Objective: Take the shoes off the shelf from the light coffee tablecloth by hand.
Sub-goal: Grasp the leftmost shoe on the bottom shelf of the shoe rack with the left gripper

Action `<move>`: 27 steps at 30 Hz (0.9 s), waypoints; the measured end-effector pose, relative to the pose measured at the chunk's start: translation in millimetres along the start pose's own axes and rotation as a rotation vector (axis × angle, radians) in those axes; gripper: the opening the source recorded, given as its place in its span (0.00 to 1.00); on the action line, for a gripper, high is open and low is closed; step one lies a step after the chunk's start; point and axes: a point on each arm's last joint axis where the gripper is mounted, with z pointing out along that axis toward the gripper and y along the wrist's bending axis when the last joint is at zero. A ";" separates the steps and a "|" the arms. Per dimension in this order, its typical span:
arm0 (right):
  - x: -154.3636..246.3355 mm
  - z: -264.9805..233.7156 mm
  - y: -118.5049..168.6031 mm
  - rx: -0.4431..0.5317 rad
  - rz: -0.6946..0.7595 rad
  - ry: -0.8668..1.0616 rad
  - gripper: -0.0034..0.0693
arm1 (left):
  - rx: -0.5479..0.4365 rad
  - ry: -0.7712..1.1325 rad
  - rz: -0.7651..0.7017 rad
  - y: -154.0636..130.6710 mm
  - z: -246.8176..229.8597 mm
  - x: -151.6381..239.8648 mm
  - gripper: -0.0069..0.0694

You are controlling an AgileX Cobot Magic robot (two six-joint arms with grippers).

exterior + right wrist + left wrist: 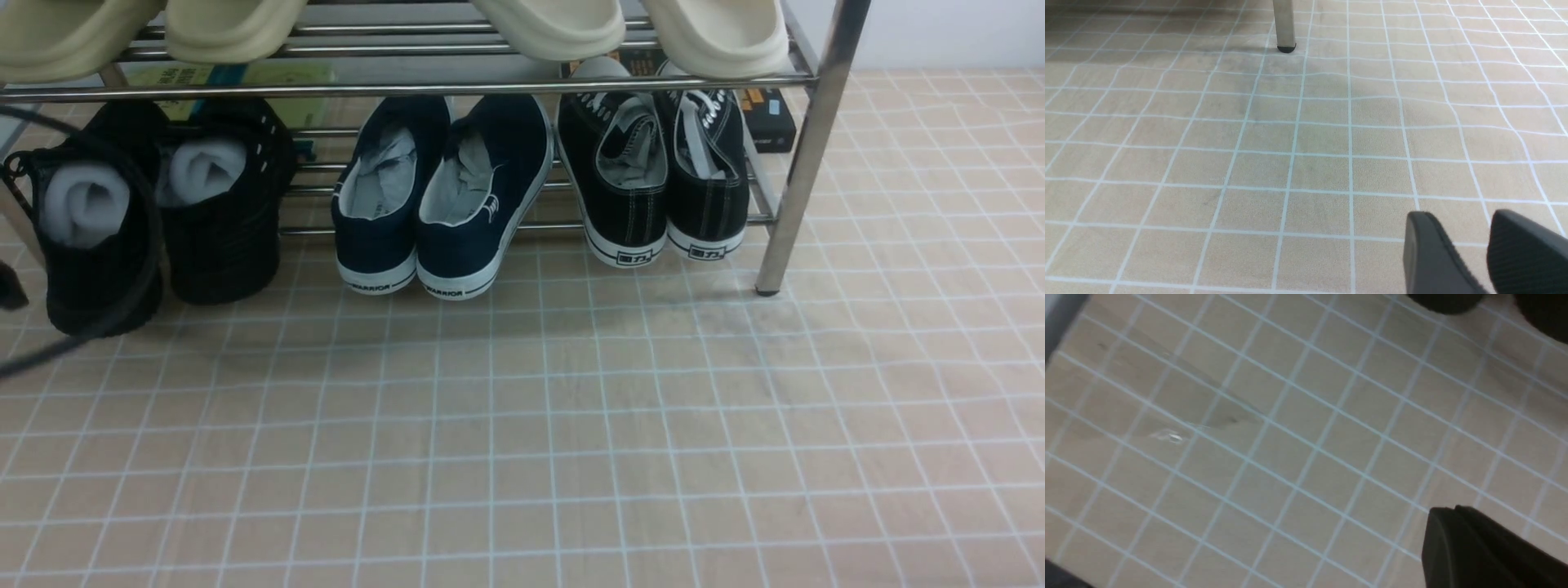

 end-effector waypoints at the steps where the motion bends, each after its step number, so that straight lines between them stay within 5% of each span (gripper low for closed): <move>1: 0.0 0.0 0.0 0.000 0.000 0.000 0.38 | -0.049 0.052 0.026 -3.4 15.8 -11.9 0.09; 8: 0.0 0.0 0.0 0.000 0.000 0.000 0.38 | -0.078 0.235 0.009 -2.8 77.1 -46.9 0.10; 14: 0.0 0.0 0.0 0.000 0.000 0.000 0.38 | 0.104 0.140 -0.251 37.0 83.6 -84.9 0.10; 19: 0.0 0.0 0.0 0.000 0.000 0.000 0.38 | 0.236 0.011 -0.280 29.6 84.7 -99.6 0.13; 27: 0.0 0.0 0.0 0.000 0.000 0.000 0.38 | 0.268 -0.131 -0.184 1.3 104.2 -112.0 0.45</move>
